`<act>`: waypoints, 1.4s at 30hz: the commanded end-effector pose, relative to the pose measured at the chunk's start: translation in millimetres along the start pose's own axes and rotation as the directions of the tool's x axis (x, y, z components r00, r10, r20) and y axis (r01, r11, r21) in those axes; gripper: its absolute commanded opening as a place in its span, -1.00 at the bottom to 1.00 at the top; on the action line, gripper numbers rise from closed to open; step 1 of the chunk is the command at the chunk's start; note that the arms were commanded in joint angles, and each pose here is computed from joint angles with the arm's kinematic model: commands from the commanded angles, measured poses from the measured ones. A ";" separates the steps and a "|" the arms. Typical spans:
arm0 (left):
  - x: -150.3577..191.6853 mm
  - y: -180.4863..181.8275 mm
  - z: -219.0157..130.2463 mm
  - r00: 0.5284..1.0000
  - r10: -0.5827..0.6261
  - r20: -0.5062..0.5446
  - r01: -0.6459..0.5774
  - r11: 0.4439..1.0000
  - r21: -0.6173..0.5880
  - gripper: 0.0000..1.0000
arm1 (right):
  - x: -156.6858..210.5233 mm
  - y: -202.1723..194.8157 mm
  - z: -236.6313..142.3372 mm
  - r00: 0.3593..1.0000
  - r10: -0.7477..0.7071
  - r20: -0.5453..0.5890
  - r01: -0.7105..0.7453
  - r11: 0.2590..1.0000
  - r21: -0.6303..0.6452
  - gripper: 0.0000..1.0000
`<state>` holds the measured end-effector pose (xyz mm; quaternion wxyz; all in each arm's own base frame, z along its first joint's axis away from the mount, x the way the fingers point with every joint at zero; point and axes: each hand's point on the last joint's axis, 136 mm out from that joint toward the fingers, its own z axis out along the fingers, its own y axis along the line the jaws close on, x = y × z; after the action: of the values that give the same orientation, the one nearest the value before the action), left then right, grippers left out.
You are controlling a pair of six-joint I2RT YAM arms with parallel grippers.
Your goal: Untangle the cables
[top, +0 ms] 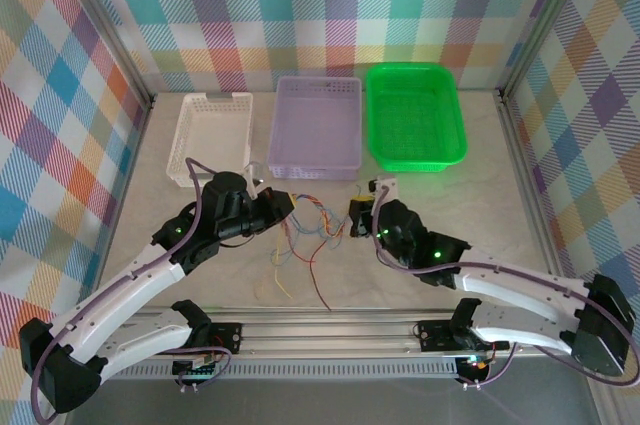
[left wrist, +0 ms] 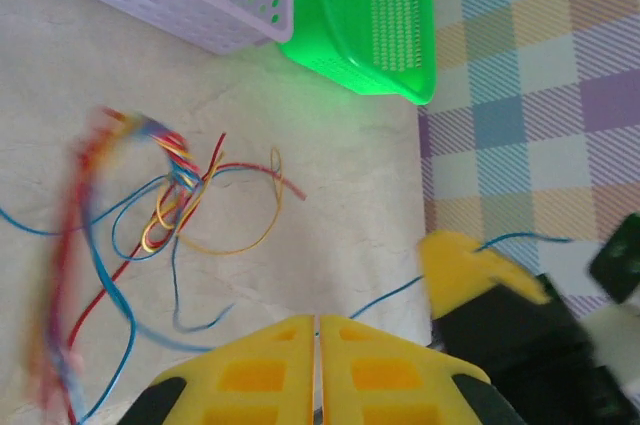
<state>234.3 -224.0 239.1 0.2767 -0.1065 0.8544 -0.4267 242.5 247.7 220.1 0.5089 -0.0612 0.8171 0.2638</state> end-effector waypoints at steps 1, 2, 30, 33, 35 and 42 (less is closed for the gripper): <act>4.4 10.5 6.9 0.999 0.030 -0.034 -0.031 0.999 -0.034 -0.58 | -6.0 -4.6 -8.2 0.999 -0.046 -0.016 0.046 0.999 0.013 -1.00; 7.3 11.4 11.3 0.998 0.031 -0.052 -0.033 0.999 -0.030 -0.48 | -9.3 -1.8 -10.1 0.998 -0.057 -0.018 0.057 0.998 0.002 -1.00; 56.5 109.2 91.4 0.975 0.039 -0.220 -0.085 0.975 -0.207 -0.14 | -124.1 66.4 -47.4 0.965 -0.259 -0.029 0.255 0.961 -0.105 -1.00; 59.7 97.5 103.4 0.972 0.021 -0.232 -0.055 0.988 -0.143 -0.13 | -131.1 69.3 -40.8 0.962 -0.271 -0.042 0.265 0.957 -0.115 -1.00; 61.5 86.2 109.8 0.970 0.020 -0.240 -0.043 0.995 -0.093 -0.11 | -137.3 68.2 -36.6 0.965 -0.256 -0.048 0.249 0.961 -0.123 -1.00; 67.8 65.3 127.3 0.962 0.075 -0.264 -0.082 0.996 -0.016 -0.06 | -150.7 78.5 -32.2 0.972 -0.223 -0.079 0.202 0.955 -0.217 -1.00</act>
<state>247.5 -275.5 81.3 0.1624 -0.0434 0.9112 -0.3761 267.9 263.3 374.8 0.4923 -0.1869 0.8112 0.2543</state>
